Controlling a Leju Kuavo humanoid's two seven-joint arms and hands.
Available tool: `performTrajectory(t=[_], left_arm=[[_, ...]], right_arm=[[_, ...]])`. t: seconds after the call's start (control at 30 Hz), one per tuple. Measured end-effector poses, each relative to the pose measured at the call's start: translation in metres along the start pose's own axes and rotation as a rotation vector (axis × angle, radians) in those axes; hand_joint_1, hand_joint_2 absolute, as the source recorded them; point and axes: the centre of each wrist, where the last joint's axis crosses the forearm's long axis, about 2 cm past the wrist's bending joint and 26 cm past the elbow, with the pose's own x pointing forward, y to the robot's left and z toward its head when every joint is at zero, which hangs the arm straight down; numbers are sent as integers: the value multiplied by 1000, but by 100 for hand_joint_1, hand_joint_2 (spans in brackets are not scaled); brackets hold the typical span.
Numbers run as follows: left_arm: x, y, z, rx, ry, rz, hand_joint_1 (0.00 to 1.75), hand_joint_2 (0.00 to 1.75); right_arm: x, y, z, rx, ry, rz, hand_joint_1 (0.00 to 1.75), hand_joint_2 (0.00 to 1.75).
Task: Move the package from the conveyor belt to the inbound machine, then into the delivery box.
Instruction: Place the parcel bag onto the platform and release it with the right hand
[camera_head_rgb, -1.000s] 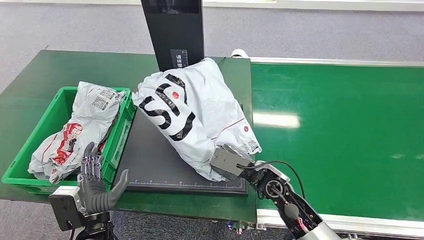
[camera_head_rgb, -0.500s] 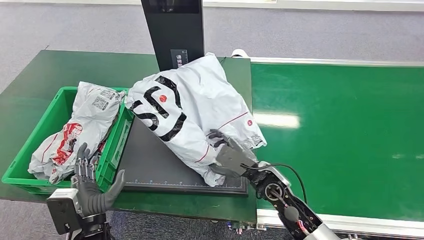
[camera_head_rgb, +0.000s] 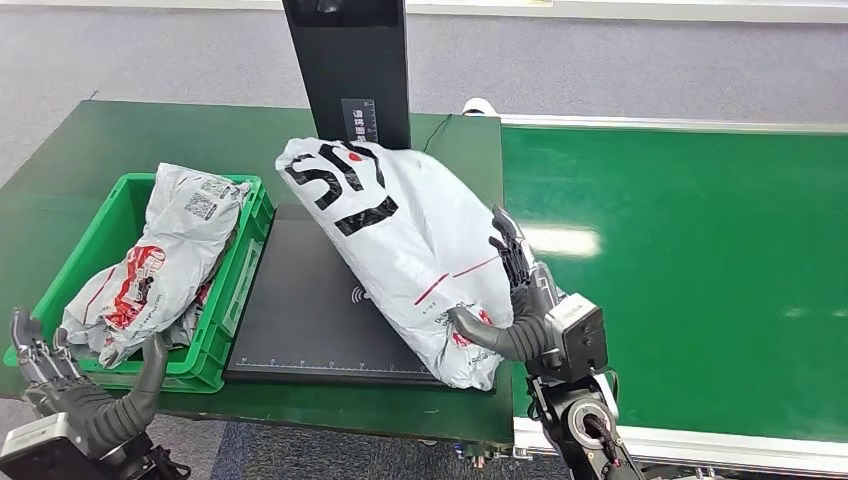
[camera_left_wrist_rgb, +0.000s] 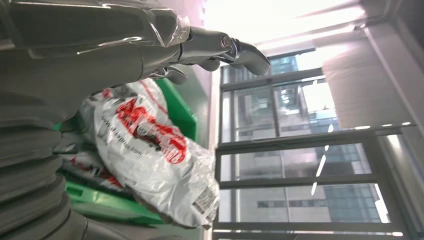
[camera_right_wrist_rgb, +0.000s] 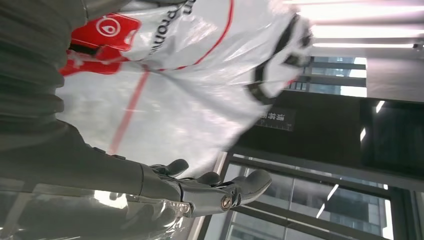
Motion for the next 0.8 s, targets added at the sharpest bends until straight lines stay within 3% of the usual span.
performTrajectory(t=[0.2,0.5,0.8], left_arm=[[10,3,-7,14,-81,-57,0,175],[14,-3,-9,-45,-46,-55,0,175],[17,-21,-2,-412,-8,-163,0,175]], right_arm=[[2,4,3,-1,-17,-40,0,175],[1,6,7,0,6,-58,0,175],[-1,2,10,-10,14,-66,0,175]])
